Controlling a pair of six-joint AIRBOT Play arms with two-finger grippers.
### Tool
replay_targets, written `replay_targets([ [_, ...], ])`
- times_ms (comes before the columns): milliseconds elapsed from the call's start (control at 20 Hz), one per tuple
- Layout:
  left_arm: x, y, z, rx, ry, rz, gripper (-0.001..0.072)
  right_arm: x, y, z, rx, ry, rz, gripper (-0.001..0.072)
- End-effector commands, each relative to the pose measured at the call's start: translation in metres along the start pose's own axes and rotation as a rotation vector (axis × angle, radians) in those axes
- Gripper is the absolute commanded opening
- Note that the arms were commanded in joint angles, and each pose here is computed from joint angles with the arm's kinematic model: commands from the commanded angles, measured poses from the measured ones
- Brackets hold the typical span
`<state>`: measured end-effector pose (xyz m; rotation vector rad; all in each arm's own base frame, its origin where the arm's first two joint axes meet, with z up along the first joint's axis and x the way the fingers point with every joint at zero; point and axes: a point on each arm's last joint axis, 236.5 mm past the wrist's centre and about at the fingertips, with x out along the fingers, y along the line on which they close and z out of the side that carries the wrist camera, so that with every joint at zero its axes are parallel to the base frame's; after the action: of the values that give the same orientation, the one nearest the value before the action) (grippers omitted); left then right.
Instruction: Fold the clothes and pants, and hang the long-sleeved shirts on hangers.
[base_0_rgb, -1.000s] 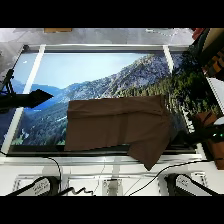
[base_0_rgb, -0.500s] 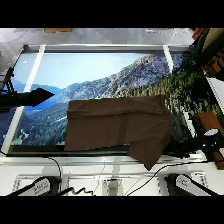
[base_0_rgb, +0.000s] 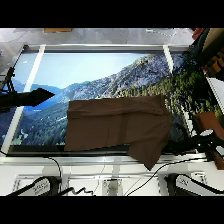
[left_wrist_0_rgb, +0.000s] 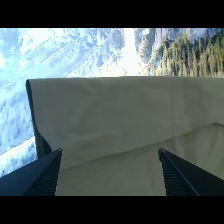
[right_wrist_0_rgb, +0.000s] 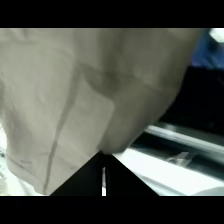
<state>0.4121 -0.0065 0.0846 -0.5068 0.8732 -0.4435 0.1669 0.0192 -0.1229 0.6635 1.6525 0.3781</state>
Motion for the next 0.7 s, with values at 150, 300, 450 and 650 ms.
replay_targets([
  [150, -0.005, 0.011, 0.0, -0.006, -0.001, 0.028, 0.0346, -0.062, 0.033, 0.045, -0.116, -0.228, -0.045, 0.0009],
  [300, -0.009, 0.012, -0.011, -0.051, 0.04, 0.018, 0.0053, -0.091, 0.062, 0.046, -0.187, -0.36, -0.068, 0.0009],
  [450, -0.008, 0.029, -0.056, -0.086, 0.199, 0.079, 0.0011, -0.116, 0.091, 0.047, -0.263, -0.497, -0.076, 0.0009],
  [650, -0.005, 0.037, -0.14, -0.192, 0.344, 0.101, 0.0011, -0.13, 0.096, 0.05, -0.297, -0.579, -0.123, 0.001],
])
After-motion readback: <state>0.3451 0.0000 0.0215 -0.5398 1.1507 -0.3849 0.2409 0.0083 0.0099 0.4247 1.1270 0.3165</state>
